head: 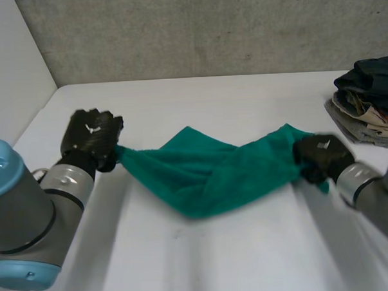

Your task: Fold the laundry.

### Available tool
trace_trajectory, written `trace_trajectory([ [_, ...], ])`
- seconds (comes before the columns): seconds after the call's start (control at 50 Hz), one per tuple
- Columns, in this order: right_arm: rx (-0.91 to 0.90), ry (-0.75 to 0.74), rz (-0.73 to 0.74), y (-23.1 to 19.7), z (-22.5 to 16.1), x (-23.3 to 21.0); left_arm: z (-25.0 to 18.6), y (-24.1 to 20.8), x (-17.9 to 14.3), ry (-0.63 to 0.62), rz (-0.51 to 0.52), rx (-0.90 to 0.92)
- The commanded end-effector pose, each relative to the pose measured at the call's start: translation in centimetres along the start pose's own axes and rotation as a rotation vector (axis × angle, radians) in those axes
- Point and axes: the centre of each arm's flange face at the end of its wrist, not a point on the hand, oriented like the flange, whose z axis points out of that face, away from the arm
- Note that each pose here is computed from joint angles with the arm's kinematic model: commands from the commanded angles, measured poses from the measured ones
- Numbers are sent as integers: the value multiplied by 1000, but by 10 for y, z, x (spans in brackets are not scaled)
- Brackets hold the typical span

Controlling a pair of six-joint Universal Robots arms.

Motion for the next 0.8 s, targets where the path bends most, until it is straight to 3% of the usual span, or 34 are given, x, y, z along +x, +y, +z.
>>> trace_trajectory([
  [0.02,156,117,-168,-103,-65,32,-15,-52,-39,-114,10,142],
  [0.12,30,156,-273,-126,-94,58,-38,-92,-74,-194,41,202],
  [0.2,-96,128,-356,-131,-109,65,-47,-93,-72,-141,47,156],
  [0.3,-240,21,-432,-111,-106,56,-44,-66,-54,-29,44,44],
  [0.4,-361,-121,-413,-73,-80,38,-22,-23,-33,55,50,-106],
  [0.54,-415,-122,-446,-49,-44,32,34,20,-18,103,210,-211],
  [0.64,-262,16,-466,-65,2,46,81,7,-17,38,300,-136],
  [0.68,-160,70,-456,-83,14,48,108,-19,-28,-44,306,-27],
  [0.8,446,361,-407,-186,33,73,142,-128,-81,-367,273,403],
])
